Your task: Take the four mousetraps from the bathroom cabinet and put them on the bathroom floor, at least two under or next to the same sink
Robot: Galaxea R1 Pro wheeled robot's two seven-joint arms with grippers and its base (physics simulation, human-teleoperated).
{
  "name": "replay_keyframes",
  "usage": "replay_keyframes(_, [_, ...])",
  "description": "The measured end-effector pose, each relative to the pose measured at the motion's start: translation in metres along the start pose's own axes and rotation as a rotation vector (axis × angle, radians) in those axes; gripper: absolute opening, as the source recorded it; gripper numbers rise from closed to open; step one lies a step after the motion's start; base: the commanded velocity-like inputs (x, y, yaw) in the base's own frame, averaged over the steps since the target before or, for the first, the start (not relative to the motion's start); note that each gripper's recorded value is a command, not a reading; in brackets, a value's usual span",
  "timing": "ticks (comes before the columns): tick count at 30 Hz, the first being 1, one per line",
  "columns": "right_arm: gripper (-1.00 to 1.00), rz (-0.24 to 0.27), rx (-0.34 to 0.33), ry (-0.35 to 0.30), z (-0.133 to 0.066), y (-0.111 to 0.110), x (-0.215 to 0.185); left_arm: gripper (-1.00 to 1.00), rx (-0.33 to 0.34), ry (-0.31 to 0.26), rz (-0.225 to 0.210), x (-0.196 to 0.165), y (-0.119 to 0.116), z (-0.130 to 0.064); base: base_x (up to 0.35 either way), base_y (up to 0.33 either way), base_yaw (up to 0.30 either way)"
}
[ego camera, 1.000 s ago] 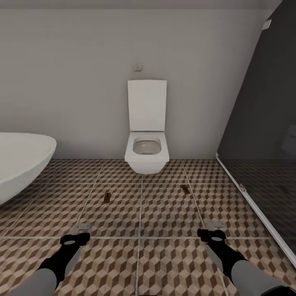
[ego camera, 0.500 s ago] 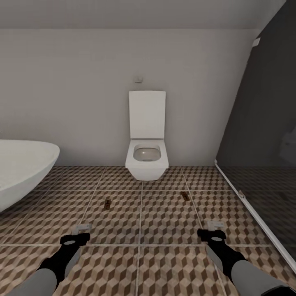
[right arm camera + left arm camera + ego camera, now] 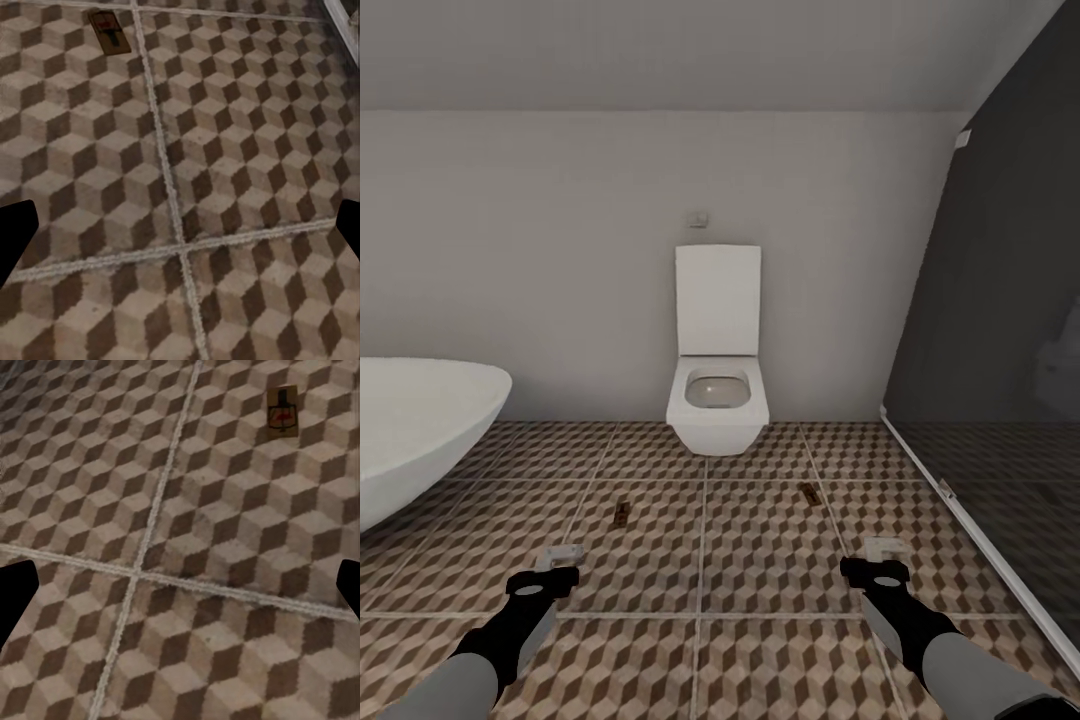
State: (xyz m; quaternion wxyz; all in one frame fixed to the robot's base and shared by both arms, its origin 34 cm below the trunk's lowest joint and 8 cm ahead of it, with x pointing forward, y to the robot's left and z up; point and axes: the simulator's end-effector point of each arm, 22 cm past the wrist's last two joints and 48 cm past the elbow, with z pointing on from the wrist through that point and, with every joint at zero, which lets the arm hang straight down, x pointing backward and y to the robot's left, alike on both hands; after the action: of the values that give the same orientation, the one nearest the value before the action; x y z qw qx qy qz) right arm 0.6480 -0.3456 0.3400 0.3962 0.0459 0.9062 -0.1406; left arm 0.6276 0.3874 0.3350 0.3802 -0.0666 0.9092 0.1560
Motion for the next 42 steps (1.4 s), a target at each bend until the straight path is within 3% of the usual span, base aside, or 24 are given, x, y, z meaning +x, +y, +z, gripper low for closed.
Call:
replay_keyframes(17, [1.0,0.019,0.007,-0.054,-0.019,-0.01,-0.031,1.0,0.0,-0.044,-0.022,-0.026,0.009,-0.018,0.0,0.0,0.0])
replay_keyframes(25, [1.0,0.026,0.019,-0.066,-0.027,-0.019,-0.039,1.0,0.001,0.025,-0.029,0.005,0.012,-0.024,0.0,0.0,0.0])
replay_keyframes(35, [1.0,0.001,0.069,0.026,-0.033,-0.047,0.001,1.0,-0.014,0.1,-0.028,0.037,0.024,-0.034,0.0,0.0,0.0])
replay_keyframes(42, [1.0,-0.009,0.105,0.067,-0.042,-0.066,0.024,1.0,-0.027,0.189,-0.012,0.069,0.034,-0.046,0.0,0.0,0.0])
